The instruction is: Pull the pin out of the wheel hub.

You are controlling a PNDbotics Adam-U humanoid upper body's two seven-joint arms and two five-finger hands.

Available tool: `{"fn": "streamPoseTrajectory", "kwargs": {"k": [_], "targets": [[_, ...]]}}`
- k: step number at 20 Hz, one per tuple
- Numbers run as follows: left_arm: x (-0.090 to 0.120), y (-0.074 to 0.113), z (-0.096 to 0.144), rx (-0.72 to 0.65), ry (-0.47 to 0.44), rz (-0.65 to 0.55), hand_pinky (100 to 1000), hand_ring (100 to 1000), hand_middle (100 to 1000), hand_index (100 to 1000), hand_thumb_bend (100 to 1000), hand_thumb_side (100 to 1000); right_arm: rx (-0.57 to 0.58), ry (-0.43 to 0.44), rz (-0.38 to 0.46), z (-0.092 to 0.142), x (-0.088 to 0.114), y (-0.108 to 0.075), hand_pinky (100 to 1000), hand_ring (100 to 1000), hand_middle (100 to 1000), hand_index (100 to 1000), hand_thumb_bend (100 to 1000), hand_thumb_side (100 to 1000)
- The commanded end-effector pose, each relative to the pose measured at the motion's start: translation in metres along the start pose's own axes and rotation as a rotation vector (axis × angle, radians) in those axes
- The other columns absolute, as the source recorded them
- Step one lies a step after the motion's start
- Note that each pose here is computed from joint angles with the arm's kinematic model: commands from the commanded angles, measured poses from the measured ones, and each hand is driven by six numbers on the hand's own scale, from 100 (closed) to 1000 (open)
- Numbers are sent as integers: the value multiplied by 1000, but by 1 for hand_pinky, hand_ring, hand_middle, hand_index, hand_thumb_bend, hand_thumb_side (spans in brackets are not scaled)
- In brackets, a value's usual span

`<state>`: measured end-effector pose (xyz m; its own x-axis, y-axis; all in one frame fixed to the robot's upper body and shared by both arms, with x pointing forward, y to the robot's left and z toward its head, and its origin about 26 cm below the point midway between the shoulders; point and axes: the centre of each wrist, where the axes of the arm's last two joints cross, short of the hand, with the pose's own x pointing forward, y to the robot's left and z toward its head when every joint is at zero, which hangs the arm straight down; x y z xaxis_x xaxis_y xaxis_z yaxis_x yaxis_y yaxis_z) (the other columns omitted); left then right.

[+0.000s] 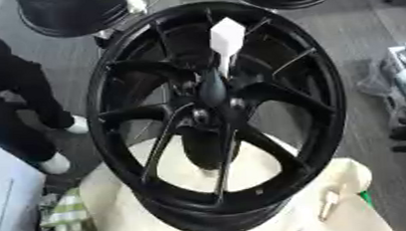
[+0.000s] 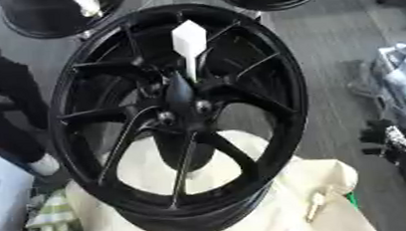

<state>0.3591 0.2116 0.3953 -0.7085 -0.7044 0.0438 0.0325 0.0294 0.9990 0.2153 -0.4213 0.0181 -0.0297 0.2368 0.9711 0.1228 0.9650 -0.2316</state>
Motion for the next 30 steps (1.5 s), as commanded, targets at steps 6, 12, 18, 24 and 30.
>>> {"fn": "streamPoseTrajectory", "kwargs": {"k": [6,12,18,24,30], "targets": [[-40,1,75,154,208,53,800,593,436,431,100,246,-29,-41,11,1,10,-9,668,746,655,790,100,823],[-71,-30,110,201,376,119,802,600,446,442,100,246,-48,-48,3,1,10,-10,668,745,656,790,100,823],[-86,-69,130,209,455,192,837,669,543,629,100,246,-67,-53,-2,2,10,-11,668,746,656,790,100,822],[-101,-104,143,121,516,229,914,817,762,882,100,539,-71,-56,-8,1,11,-11,668,746,656,790,100,822],[-115,-118,151,67,562,167,938,841,774,898,100,861,-71,-57,-11,1,11,-11,668,746,657,790,100,820]]}}
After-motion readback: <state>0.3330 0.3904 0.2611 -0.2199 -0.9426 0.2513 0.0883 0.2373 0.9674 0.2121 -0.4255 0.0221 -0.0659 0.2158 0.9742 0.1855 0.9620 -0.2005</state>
